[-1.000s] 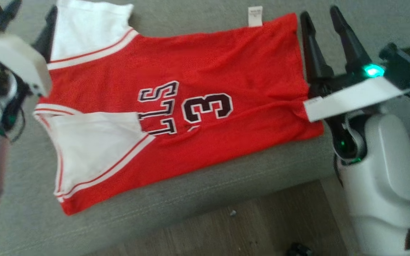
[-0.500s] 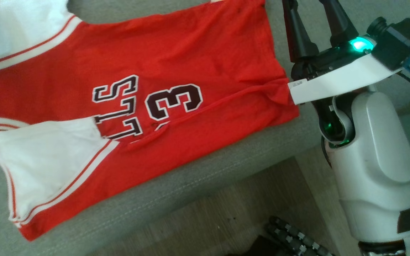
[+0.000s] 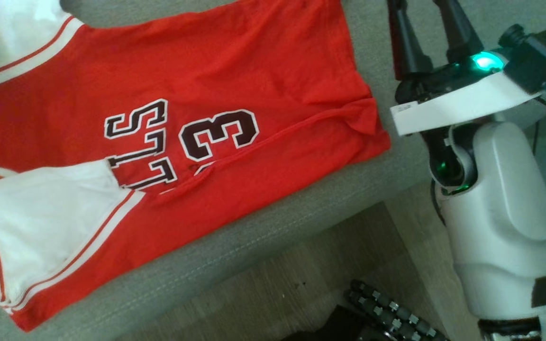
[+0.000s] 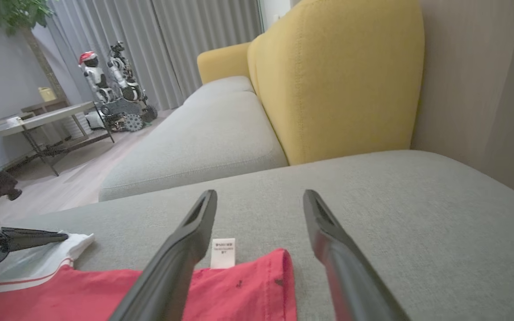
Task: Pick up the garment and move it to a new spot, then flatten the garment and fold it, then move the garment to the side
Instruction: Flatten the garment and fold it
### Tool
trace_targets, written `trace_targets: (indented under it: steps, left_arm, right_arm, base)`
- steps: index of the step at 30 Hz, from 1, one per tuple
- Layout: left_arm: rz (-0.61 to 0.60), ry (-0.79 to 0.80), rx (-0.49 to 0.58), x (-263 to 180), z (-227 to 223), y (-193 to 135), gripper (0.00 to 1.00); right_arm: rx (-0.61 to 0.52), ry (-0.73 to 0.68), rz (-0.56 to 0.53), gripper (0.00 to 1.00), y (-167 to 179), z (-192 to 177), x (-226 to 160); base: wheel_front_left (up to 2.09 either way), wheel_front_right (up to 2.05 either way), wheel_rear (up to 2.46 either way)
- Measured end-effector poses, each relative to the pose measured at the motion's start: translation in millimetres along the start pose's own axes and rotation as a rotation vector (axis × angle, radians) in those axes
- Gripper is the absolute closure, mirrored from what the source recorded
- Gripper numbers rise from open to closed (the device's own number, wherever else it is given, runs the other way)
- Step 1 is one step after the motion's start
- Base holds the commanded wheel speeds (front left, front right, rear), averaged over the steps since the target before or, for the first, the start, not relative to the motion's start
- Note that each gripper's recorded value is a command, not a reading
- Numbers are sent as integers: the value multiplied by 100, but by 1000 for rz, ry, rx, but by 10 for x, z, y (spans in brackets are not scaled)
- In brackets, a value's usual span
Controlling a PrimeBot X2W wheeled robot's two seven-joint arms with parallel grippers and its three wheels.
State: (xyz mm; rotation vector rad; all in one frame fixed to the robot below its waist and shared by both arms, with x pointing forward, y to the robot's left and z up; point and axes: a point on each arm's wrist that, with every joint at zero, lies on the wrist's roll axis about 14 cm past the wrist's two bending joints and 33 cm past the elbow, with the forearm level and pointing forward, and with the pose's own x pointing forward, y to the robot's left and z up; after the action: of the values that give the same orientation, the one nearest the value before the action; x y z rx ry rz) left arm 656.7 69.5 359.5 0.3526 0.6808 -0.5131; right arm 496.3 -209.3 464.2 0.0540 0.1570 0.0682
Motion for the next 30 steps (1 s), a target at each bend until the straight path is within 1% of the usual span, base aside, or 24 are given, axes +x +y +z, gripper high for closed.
trace_targets:
  steps: [3,8,12,13,14,15,16,18,20,23,26,30]
  left_arm:
    - [-26,-17,-5,-45,26,-66,100]
    - [10,-124,-16,-182,113,108,100]
    - [43,-248,-25,-352,283,206,100]
    - [50,-275,-27,-394,316,224,100]
    - [56,-300,-29,-436,343,243,100]
    - [66,-320,-32,-473,357,265,100]
    - [73,-338,-31,-509,365,277,100]
    - [74,-357,-29,-565,350,260,100]
    - [76,-374,-38,-607,326,237,100]
    - [85,-393,-48,-646,287,244,100]
    - [88,-400,-52,-657,257,246,100]
    - [83,-396,-53,-624,206,227,100]
  right_arm:
    - [16,37,-27,0,-86,-79,29]
    - [51,137,-38,0,-136,-222,188]
    - [3,244,-12,0,-171,-315,354]
    - [-24,274,-9,0,-208,-341,389]
    - [-98,309,-2,0,-269,-372,416]
    - [-210,347,4,0,-359,-405,432]
    - [-277,372,1,0,-445,-412,459]
    - [-308,413,-3,0,-532,-436,521]
    - [-338,468,17,0,-517,-527,566]
    - [-330,536,52,0,-446,-670,612]
    - [-294,570,71,0,-414,-729,651]
    - [-305,604,76,0,-462,-775,676]
  base:
    - [0,0,0]
    - [0,0,0]
    - [0,0,0]
    - [0,0,0]
    - [0,0,0]
    - [0,0,0]
    - [0,0,0]
    - [0,0,0]
    - [0,0,0]
    - [0,0,0]
    - [0,0,0]
    - [0,0,0]
